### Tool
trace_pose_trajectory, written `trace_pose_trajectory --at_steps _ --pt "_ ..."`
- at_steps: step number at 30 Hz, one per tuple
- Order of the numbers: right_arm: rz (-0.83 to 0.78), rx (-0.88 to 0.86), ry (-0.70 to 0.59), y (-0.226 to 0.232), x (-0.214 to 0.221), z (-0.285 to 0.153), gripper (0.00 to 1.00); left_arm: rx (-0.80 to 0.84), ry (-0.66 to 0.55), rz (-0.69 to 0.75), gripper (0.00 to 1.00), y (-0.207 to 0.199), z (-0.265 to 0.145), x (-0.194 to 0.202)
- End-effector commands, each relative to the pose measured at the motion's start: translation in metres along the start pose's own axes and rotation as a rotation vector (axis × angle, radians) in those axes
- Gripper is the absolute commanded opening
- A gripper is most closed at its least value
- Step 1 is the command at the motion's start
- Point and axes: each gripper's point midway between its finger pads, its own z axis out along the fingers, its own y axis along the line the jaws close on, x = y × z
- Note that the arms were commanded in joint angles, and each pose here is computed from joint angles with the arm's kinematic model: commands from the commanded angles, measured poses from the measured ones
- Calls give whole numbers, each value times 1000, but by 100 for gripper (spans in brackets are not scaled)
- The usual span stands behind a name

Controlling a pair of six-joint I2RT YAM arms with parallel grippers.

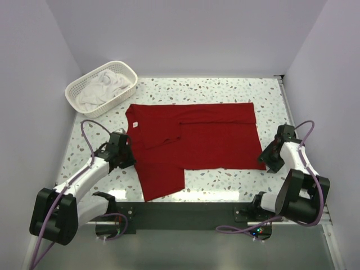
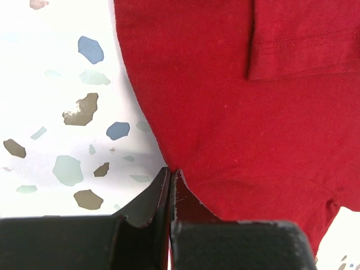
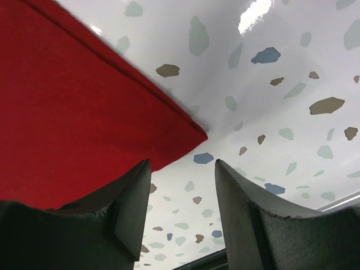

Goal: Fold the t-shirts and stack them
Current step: Fold the tshirt

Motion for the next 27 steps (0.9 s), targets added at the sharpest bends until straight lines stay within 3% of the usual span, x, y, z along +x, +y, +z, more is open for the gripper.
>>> trace_pose_trajectory --at_steps 1,19,22,27 --pt "56 -15 -26 2 -7 9 53 -7 -27 -3 0 1 -1 -2" --pt "64 9 25 0 -1 34 41 10 -34 12 0 -4 -4 -2" --pt "63 13 31 -1 0 35 36 8 -32 10 0 -4 -4 -1" --pt "58 13 38 -2 2 32 10 5 -22 18 0 -7 -9 -4"
